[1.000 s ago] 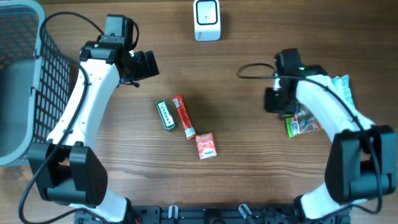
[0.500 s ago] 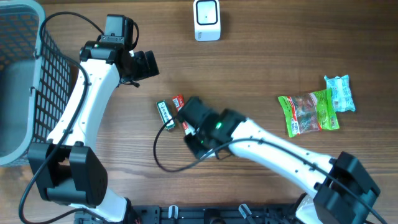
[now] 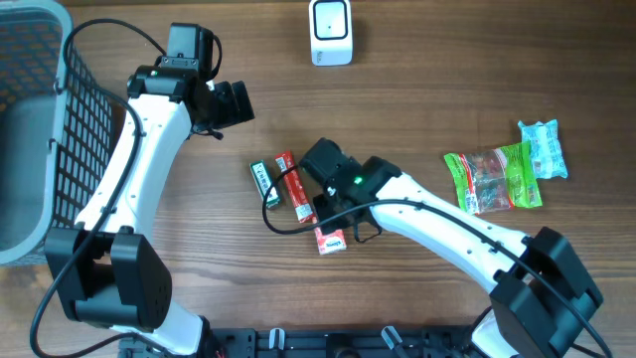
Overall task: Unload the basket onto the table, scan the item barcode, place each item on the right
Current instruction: 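Move the right gripper left over the small red tissue pack, then lower the right gripper and grasp the red tissue pack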
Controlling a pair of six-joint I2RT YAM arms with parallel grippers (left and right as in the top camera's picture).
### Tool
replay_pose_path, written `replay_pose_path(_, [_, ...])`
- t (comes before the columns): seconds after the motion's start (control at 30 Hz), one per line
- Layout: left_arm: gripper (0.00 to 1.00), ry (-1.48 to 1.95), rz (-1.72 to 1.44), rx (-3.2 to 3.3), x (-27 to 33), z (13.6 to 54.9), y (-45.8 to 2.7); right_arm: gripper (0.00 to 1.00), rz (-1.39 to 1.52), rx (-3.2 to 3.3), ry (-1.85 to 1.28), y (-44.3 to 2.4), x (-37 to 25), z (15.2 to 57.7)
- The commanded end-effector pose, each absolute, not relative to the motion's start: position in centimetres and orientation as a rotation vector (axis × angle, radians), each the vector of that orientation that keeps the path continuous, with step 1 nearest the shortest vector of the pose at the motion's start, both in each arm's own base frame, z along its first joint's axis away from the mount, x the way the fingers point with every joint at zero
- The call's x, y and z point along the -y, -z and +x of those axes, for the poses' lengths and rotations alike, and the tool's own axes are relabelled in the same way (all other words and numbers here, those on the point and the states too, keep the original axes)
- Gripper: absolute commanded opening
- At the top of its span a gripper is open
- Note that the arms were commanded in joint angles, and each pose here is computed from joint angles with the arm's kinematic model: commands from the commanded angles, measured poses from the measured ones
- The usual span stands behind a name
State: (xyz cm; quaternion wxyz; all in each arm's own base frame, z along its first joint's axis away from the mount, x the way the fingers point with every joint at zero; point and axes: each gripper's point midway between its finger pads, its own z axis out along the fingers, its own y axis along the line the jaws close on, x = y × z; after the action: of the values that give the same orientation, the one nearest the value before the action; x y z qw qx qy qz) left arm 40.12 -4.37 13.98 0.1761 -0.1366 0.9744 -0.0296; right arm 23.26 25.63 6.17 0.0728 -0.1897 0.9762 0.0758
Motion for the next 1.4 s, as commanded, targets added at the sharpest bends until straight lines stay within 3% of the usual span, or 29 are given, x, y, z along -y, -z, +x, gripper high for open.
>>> replay_pose_path(0.0, [1.0, 0.062, -0.386, -2.764, 4.1, 40.1, -13.6, 0.72, -0.6, -2.97, -0.277, -5.7, -26.5, 21.9])
replay_pose_path(0.27, [1.0, 0.062, -0.386, -2.764, 4.1, 40.1, -13.6, 0.8, -0.697, -2.954, -0.282, -2.1, -25.5, 20.6])
replay_pose_path(0.43, [1.0, 0.062, -0.386, -2.764, 4.1, 40.1, -13.6, 0.82, -0.789, -2.921, -0.333, -2.1, -26.3, 20.3])
replay_pose_path(0.73, [1.0, 0.062, -0.386, -2.764, 4.1, 40.1, -13.6, 0.83, -0.792, -2.836, -0.153, -2.0, -25.9, 21.3])
replay_pose_path(0.83, [1.0, 0.062, -0.386, -2.764, 4.1, 40.1, -13.6, 0.83, -0.763, -2.841, -0.146, -1.8, -25.8, 21.3])
replay_pose_path(0.97, [1.0, 0.062, -0.386, -2.764, 4.1, 40.1, -13.6, 0.7, -0.757, -2.828, -0.132, -0.8, -25.2, 21.2])
replay_pose_path(1.37, [1.0, 0.062, -0.386, -2.764, 4.1, 40.1, -13.6, 0.72, -0.573, -2.761, 0.16, -1.1, -20.0, 25.7])
